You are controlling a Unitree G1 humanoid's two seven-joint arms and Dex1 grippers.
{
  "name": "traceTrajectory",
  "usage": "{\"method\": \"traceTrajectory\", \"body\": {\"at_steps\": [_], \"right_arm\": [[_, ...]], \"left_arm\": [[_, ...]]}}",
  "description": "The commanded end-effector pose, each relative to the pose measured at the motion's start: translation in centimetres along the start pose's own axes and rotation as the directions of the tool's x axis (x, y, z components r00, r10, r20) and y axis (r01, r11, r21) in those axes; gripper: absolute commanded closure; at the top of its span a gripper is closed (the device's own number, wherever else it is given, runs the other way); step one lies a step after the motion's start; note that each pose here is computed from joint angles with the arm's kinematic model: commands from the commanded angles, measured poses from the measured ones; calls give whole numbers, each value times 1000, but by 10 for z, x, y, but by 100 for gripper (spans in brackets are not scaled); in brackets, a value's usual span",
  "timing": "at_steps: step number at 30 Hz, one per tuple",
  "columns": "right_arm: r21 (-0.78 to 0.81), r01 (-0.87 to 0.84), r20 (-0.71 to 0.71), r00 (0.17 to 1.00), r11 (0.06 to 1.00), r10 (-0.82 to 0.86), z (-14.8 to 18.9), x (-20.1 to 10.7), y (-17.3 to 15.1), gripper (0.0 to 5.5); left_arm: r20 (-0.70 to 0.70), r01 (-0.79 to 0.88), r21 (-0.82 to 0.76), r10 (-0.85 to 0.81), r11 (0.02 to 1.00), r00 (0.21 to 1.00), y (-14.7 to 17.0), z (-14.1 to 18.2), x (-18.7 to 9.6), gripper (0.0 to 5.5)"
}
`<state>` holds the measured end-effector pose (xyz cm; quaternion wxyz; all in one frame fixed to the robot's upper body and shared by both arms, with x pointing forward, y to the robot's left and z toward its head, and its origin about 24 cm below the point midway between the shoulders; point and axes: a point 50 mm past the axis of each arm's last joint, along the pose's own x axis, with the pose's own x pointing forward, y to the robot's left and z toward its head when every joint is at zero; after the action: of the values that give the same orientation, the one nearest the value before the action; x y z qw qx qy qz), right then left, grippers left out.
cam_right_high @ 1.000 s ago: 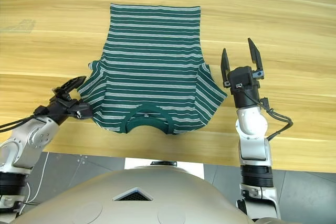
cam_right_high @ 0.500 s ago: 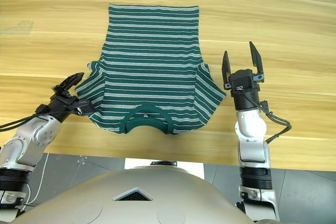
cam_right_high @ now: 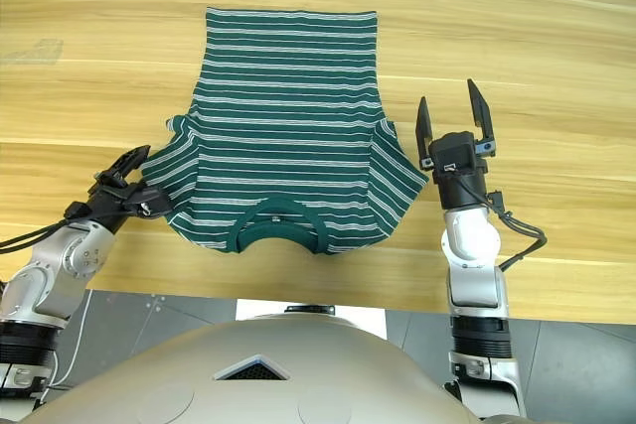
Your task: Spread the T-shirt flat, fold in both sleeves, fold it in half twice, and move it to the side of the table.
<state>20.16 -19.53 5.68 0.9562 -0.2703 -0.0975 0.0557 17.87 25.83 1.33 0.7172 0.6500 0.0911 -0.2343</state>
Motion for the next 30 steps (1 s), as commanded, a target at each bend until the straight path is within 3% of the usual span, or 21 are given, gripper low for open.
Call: {"method": "traceTrajectory", "body": {"at_steps": [1, 11, 18, 21, 25, 30], "right_arm": [[13, -6, 5, 1000, 1000, 6, 0, 0, 2, 257], [23, -23, -6, 1000, 999, 23, -2, -4, 8, 257], [25, -22, 3, 1000, 999, 22, -2, 0, 8, 257], [28, -25, 4, 1000, 999, 25, -2, 2, 8, 257], [30, -22, 4, 1000, 999, 22, -2, 3, 9, 257], [33, -29, 4, 1000, 999, 29, -3, 3, 11, 257]], "left_arm": [[-22, 87, 2, -87, 996, 996, -15, -4, -3, 404], [-81, 19, -21, -21, 1000, 997, -11, -8, 2, 546], [-75, 5, -22, -7, 1000, 997, -11, -8, 3, 548], [-47, -79, -56, 76, 995, 996, -2, 0, 3, 548], [32, -250, -205, 261, 946, 965, 19, 24, 6, 548], [98, -313, -357, 369, 880, 924, 27, 49, 16, 548]]}}
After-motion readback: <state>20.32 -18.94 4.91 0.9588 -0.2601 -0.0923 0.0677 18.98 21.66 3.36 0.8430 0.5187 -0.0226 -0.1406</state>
